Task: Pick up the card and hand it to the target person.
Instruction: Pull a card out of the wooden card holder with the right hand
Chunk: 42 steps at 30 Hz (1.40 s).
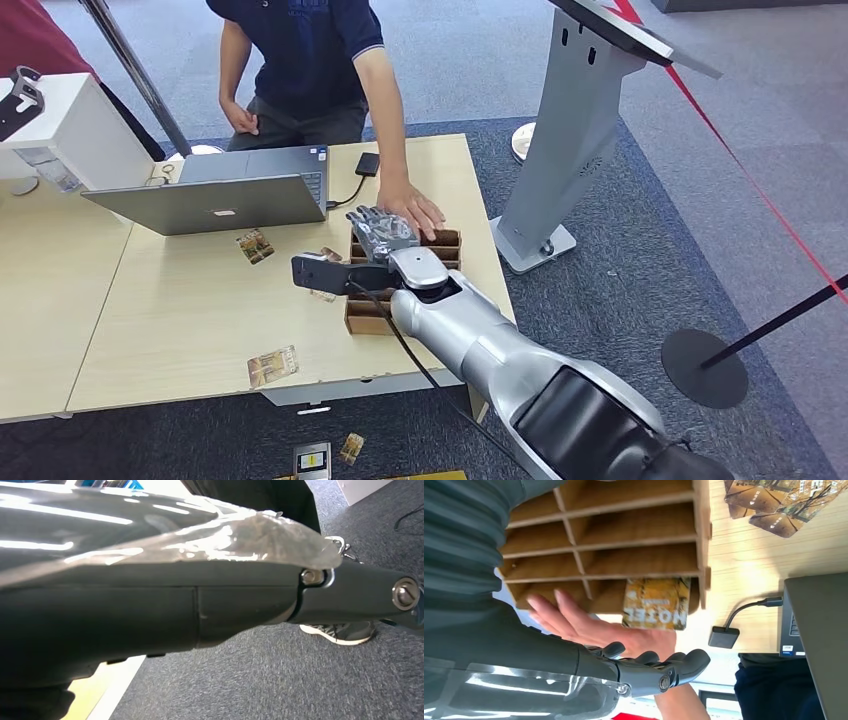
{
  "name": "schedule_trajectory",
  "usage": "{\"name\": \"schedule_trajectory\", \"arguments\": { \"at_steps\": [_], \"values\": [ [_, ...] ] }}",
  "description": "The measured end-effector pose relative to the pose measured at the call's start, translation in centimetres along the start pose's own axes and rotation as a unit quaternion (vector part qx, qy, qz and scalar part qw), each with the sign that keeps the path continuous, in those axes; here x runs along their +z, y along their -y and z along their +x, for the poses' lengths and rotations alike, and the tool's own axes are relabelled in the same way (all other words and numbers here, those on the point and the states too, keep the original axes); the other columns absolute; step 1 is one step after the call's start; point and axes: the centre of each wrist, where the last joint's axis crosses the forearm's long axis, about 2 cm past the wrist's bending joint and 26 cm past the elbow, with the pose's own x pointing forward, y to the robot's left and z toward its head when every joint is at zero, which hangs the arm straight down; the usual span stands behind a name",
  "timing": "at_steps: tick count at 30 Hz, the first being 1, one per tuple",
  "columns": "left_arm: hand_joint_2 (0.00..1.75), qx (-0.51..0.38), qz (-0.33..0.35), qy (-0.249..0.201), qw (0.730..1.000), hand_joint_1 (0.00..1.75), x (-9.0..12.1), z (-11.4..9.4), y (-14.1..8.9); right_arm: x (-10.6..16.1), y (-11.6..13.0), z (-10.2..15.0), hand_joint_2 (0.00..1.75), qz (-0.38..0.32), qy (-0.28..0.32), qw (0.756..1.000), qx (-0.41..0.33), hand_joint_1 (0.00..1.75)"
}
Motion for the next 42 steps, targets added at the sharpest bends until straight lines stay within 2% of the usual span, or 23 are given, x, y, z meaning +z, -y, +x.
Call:
{"name": "schedule_trajectory", "arguments": {
  "at_steps": [22, 28, 35, 38, 42],
  "values": [
    [0.00, 0.001, 0.002, -0.005, 1.000, 0.00, 0.05, -0.10, 0.05, 0.00, 0.06, 0.05, 1.75, -0.011, -0.008, 1.000, -0.011, 0.01],
    [0.00, 0.000, 0.002, -0.004, 1.000, 0.00, 0.04, -0.08, 0.04, -0.02, 0.24, 0.03, 1.75, -0.020, -0.009, 1.000, -0.020, 0.32],
    [0.00, 0.001, 0.002, -0.002, 1.000, 0.00, 0.02, -0.04, 0.01, -0.09, 0.53, -0.04, 1.75, -0.023, -0.016, 0.999, -0.021, 0.42],
    [0.00, 0.001, 0.002, -0.002, 1.000, 0.00, 0.01, -0.04, 0.01, -0.09, 0.49, -0.10, 1.75, -0.021, -0.020, 0.999, -0.021, 0.62],
    [0.00, 0.001, 0.002, -0.002, 1.000, 0.00, 0.01, -0.03, 0.00, -0.09, 0.35, -0.30, 1.75, -0.016, -0.029, 0.999, -0.021, 0.58]
  ]
}}
